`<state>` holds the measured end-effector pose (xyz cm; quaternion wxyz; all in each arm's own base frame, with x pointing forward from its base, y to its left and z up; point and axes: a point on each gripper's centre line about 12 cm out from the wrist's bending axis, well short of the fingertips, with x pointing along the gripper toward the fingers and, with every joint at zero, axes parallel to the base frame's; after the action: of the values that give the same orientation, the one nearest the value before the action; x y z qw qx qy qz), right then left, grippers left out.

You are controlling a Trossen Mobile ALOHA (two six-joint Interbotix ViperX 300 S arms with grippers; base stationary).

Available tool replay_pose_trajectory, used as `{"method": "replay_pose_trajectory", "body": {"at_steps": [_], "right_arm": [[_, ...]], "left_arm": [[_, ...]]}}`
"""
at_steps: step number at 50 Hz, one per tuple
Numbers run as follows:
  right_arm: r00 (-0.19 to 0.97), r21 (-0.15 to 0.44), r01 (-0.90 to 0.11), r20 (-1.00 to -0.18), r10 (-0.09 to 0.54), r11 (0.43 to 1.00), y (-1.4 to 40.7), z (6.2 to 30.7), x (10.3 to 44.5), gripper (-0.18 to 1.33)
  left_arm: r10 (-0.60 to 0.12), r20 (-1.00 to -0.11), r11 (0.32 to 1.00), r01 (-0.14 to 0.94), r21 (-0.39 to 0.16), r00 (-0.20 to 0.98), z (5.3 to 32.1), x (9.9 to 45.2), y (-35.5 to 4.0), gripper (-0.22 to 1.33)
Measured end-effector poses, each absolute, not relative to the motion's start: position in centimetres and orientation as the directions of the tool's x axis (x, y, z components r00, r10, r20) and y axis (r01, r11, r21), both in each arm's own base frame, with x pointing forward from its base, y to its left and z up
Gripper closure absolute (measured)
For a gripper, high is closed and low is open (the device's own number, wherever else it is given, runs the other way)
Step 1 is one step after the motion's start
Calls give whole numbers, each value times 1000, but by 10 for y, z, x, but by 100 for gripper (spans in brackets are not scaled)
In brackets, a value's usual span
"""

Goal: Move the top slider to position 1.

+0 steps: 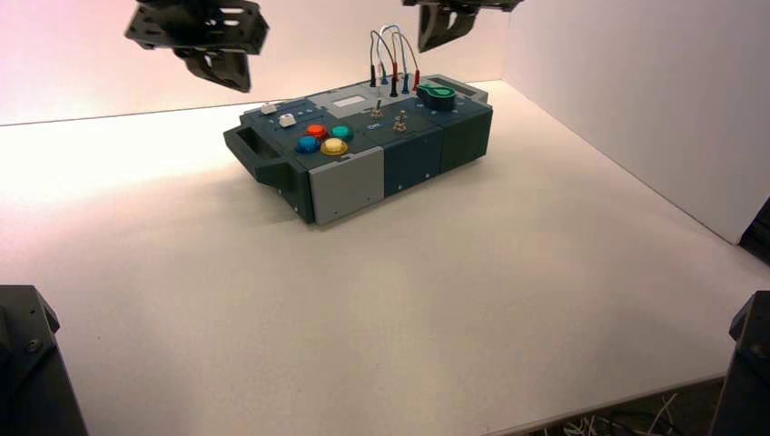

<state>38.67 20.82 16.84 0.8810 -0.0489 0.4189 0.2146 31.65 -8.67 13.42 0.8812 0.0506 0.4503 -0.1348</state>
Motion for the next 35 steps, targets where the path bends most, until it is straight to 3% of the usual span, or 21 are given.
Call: {"method": "replay_pose_trajectory", "body": {"at_steps": [18, 35], "right_arm": [[549, 87, -441, -761, 345, 893, 229, 156, 411, 128], [510, 89, -499, -774, 375, 862, 274, 146, 428, 128]], "left_arm": [[-188, -815, 966, 253, -53, 548, 131, 309, -84, 128], [-132, -824, 986, 156, -54, 551, 126, 307, -53, 128]]}}
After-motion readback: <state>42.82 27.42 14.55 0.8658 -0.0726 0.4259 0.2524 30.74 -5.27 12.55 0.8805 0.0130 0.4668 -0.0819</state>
